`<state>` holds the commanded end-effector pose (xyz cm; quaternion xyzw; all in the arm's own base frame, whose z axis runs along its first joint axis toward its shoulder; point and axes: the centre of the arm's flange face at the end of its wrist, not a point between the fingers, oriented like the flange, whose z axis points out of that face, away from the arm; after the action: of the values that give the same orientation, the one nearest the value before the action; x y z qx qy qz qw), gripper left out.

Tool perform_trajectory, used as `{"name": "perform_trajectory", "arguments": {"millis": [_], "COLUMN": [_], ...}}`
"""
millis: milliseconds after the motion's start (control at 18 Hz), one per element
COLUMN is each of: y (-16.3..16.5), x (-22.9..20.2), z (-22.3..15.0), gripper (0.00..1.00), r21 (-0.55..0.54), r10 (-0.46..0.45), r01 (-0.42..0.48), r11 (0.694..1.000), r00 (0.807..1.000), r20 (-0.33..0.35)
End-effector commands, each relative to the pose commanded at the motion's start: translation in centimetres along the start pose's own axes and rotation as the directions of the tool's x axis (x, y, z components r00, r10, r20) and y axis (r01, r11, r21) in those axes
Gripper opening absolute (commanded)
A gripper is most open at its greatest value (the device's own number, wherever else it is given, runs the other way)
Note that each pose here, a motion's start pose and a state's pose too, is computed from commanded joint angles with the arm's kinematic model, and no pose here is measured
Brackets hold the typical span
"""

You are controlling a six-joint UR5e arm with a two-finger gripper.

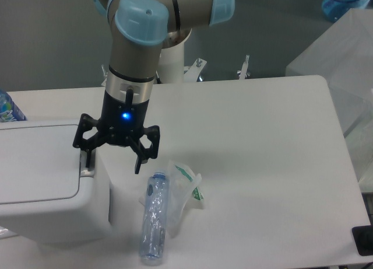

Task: Open the trash can
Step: 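Hold the gripper at the lid edge as the lid swings open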

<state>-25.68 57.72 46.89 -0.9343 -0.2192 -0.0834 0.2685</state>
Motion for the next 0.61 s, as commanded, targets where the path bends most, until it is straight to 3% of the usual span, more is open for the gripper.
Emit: {"name": "perform_trajectory", "arguments": {"millis": [389,611], "y": [-0.5,-2.8], "x": [0.1,0.6], "z": [-0.4,-3.7], "gripper": [1.0,1.0], "r21": [0.011,0.081], "r10": [0.005,0.081], "r01": [-0.005,-0.084], "r11": [1.0,0.993], "r00": [1.0,0.996], "r20": [0.0,0.038]}}
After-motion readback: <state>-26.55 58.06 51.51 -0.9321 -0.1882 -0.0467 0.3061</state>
